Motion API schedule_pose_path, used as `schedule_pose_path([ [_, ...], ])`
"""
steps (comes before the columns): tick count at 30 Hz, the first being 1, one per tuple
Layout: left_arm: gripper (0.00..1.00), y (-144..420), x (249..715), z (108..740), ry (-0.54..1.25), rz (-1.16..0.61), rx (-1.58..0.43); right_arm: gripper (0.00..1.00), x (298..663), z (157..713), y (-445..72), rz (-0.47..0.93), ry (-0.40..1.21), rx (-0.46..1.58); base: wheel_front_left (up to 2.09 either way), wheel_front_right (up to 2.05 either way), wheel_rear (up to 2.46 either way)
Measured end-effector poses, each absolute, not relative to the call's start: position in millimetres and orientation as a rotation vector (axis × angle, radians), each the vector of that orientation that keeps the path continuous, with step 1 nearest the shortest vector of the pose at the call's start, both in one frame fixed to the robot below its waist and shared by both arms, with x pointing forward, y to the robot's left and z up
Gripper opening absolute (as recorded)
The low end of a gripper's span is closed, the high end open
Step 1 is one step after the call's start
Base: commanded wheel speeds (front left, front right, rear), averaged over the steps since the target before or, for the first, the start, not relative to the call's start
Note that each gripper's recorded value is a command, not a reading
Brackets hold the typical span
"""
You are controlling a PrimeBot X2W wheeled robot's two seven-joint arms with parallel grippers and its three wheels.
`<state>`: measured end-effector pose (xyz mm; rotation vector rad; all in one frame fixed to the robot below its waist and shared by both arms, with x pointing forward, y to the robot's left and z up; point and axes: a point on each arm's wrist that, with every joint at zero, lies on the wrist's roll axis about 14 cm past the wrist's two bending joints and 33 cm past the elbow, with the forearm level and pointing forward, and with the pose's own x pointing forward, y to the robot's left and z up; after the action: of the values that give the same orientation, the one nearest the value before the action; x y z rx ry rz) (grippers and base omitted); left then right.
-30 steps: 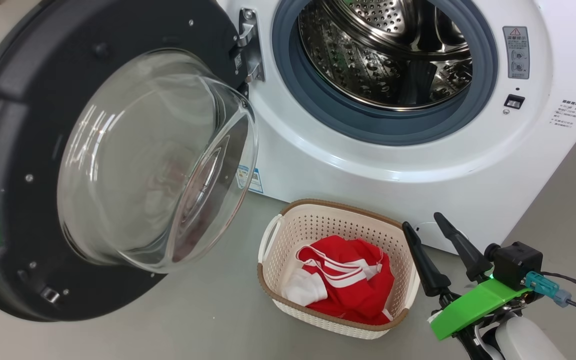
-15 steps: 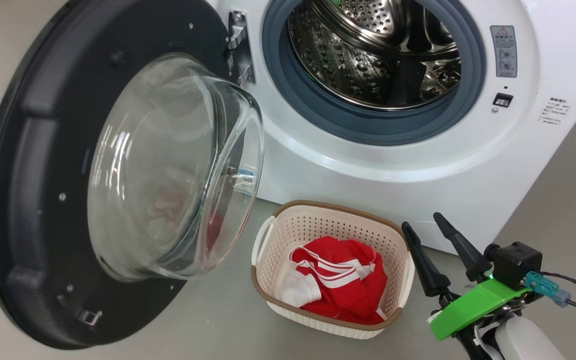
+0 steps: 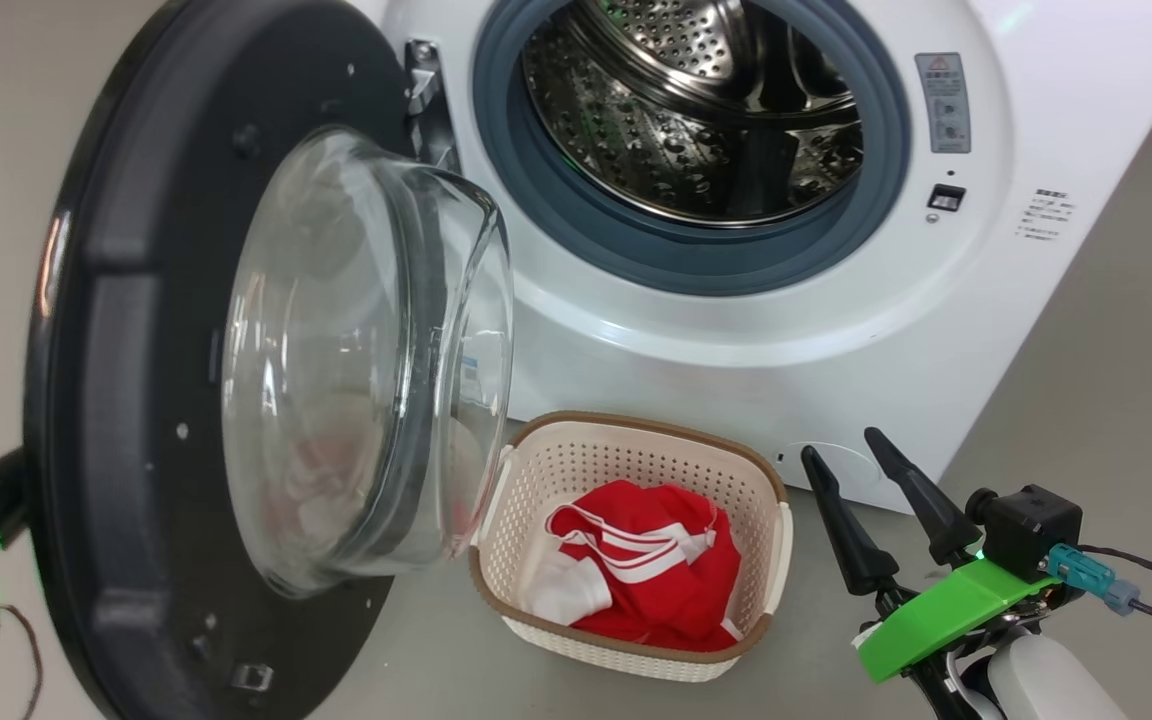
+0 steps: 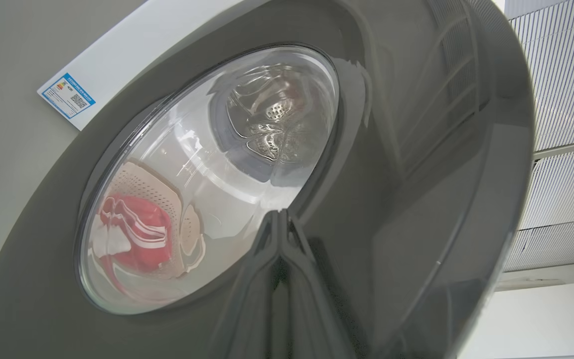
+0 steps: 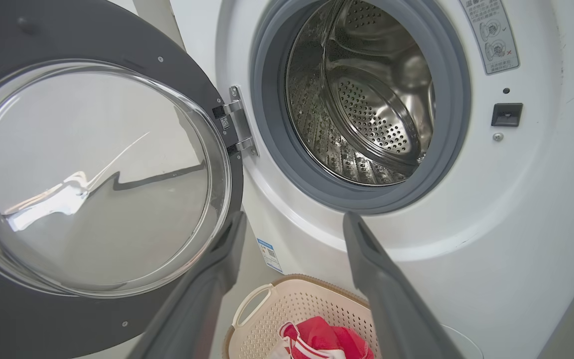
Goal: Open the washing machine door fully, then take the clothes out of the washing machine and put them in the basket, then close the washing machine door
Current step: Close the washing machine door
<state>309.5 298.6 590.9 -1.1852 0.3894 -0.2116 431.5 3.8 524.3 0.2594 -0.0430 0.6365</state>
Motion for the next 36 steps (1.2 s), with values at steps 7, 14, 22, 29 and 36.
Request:
schedule_pose_path([
  [7, 0.0, 269.8, 318.5, 598.4, 0.422, -0.302, -1.177, 1.0, 430.6, 525.5, -11.1, 0.598, -0.049, 0.26, 0.0, 0.0, 0.0],
  [14, 0.0, 249.7, 324.4, 601.1, 0.446, -0.36, -1.17, 1.0, 429.8, 526.0, -22.2, 0.57, -0.053, 0.257, 0.0, 0.0, 0.0],
  [22, 0.0, 234.4, 328.9, 603.7, 0.46, -0.407, -1.164, 1.0, 429.5, 525.6, -29.1, 0.553, -0.054, 0.256, 0.0, 0.0, 0.0],
  [29, 0.0, 221.4, 331.6, 605.7, 0.463, -0.439, -1.17, 1.0, 429.5, 525.2, -31.0, 0.548, -0.054, 0.256, 0.0, 0.0, 0.0],
  [36, 0.0, 204.4, 339.1, 605.7, 0.474, -0.469, -1.151, 1.0, 428.3, 525.4, -37.9, 0.527, -0.056, 0.26, 0.0, 0.0, 0.0],
])
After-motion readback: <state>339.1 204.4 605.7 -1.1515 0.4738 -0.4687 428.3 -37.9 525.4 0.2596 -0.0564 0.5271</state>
